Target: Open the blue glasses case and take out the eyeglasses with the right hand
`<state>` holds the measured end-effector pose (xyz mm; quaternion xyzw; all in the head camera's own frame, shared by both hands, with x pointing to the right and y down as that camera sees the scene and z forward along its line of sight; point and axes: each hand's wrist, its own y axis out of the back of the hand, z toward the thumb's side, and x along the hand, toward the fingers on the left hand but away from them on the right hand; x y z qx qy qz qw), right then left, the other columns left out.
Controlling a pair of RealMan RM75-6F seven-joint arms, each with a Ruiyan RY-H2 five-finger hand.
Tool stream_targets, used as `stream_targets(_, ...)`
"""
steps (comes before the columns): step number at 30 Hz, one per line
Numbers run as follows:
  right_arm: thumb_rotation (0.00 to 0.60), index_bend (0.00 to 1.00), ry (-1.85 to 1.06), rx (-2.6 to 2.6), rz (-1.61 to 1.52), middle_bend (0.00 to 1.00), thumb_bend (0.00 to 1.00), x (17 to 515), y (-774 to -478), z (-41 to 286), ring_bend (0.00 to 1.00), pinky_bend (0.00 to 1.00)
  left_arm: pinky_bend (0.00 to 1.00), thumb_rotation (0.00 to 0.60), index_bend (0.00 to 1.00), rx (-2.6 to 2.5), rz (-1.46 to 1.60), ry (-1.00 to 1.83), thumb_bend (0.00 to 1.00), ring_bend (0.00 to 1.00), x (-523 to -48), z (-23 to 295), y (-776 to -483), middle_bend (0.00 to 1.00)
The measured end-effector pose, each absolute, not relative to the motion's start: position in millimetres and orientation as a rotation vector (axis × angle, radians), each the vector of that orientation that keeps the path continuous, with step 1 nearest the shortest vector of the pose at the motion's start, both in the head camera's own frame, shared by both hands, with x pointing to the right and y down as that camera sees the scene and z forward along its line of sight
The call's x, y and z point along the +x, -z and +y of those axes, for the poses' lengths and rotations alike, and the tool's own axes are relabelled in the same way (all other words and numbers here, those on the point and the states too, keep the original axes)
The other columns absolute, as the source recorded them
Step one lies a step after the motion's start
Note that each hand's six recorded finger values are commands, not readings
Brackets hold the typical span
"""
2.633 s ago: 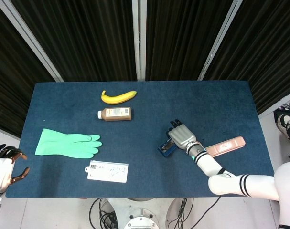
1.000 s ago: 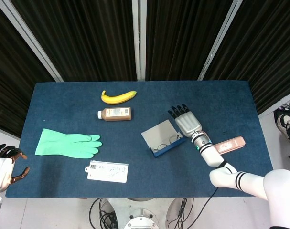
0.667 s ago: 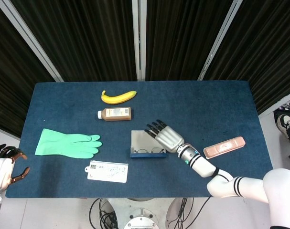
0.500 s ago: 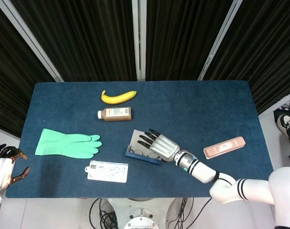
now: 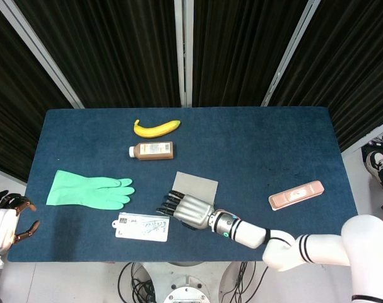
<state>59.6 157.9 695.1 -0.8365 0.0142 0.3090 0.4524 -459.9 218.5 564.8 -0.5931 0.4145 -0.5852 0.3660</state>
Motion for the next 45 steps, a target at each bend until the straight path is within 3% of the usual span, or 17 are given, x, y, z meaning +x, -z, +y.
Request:
stream_targets(6,0.600,0.00,-0.779,-2.014,0.077,0.20,0.72,37.9,-709.7,158.7,0.00,0.00,0.14,0.600,0.48,-1.527,1.066,1.503,0.24,0.23,-459.8,218.4,-564.8,0.37)
stream_targets(13,0.600,0.00,-0.817,-1.912,0.088,0.23,0.73,45.1,-716.5,149.1,0.00,0.00,0.14,0.600,0.48,-1.527,1.066,1.504,0.24,0.23,-459.9,218.5,-564.8,0.37)
stream_targets(28,0.600,0.00,-1.188,-1.786,-0.067,0.24,0.73,152.5,-724.6,89.1,0.00,0.00,0.14,0.600,0.48,-1.522,1.058,1.507,0.24,0.23,-459.2,218.5,-565.1,0.37)
stream_targets(33,0.600,0.00,-1.186,-1.789,-0.145,0.23,0.60,163.9,-711.2,82.3,0.00,0.00,0.14,0.600,0.48,-1.521,1.058,1.508,0.24,0.23,-459.0,218.2,-565.4,0.37)
stream_targets(40,0.600,0.00,-1.042,-1.749,-0.113,0.16,0.10,152.6,-694.9,95.1,0.00,0.00,0.14,0.600,0.48,-1.524,1.061,1.505,0.24,0.23,-459.3,218.7,-564.8,0.37)
stream_targets(45,0.600,0.00,-1.004,-1.736,-0.102,0.16,0.09,152.7,-702.8,106.3,0.00,0.00,0.14,0.600,0.48,-1.526,1.063,1.503,0.24,0.23,-459.2,218.7,-564.7,0.37)
